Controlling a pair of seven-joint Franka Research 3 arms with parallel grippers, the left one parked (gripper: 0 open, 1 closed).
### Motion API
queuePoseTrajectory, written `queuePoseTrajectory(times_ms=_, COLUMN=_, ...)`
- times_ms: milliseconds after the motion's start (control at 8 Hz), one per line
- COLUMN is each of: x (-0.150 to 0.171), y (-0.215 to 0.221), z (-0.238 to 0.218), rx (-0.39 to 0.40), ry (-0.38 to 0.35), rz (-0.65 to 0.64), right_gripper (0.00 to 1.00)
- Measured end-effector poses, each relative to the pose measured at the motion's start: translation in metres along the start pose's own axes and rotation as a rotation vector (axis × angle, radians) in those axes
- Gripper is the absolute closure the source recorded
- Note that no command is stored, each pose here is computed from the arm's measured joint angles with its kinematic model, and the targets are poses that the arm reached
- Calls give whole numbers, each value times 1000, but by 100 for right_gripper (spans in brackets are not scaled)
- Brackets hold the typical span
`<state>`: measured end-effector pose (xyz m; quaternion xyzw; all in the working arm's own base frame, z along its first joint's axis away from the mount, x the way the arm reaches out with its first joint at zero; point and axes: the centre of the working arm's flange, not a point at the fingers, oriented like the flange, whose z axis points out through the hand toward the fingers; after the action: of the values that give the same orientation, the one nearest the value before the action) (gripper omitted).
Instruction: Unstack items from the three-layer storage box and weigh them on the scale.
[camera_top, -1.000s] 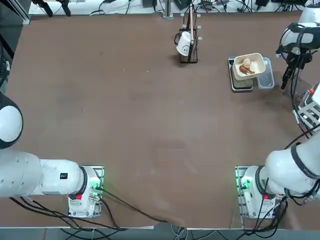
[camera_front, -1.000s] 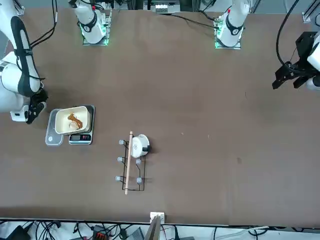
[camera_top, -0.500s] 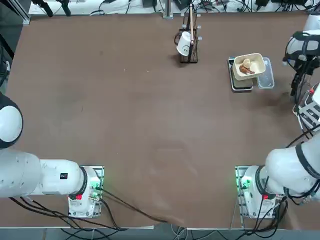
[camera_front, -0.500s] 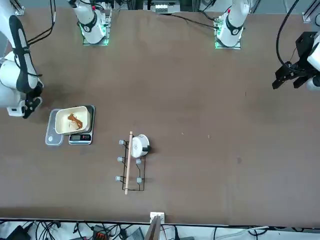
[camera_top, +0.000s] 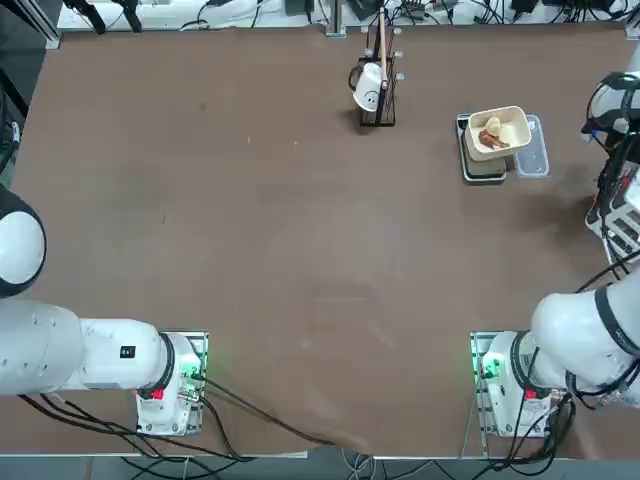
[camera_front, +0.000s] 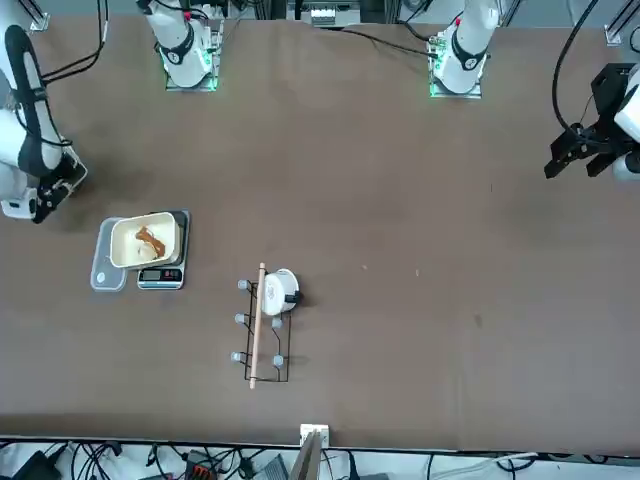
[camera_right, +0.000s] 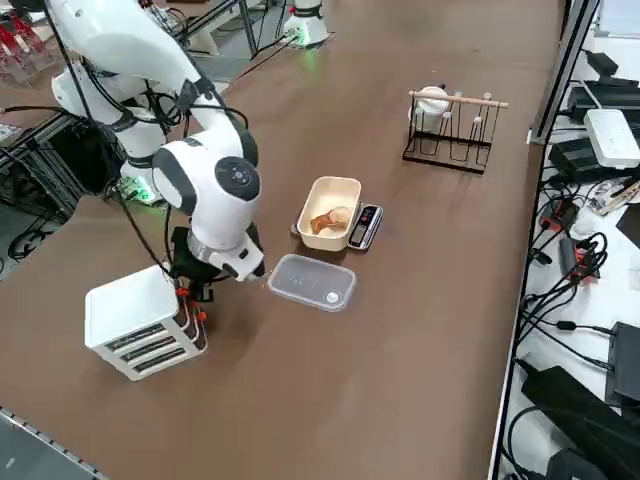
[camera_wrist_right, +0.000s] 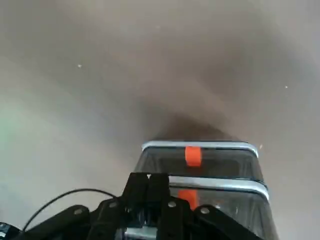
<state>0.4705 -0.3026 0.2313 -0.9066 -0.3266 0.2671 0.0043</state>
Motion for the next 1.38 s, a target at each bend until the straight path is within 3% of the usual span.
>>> queuePoseTrajectory(times_ms=500, x=6, y=-3, z=-7, rx=-14, ry=5, rz=24, right_gripper=94)
queuePoseTrajectory(times_ms=875, x=41, y=-17, z=-30, rx=-71, ry=32, rz=120, right_gripper=44)
queuePoseTrajectory(times_ms=1000, x=49, y=-16, z=-23, rx=-96, ry=21, rz=111, right_gripper=44)
queuePoseTrajectory(times_ms=1250, x=55, y=-7, z=-1, rx=-161, ry=-51, rz=57, right_gripper=53)
queuePoseTrajectory(times_ms=1375, x=54, y=-4, z=6, rx=-175, ry=-62, rz=47, right_gripper=53)
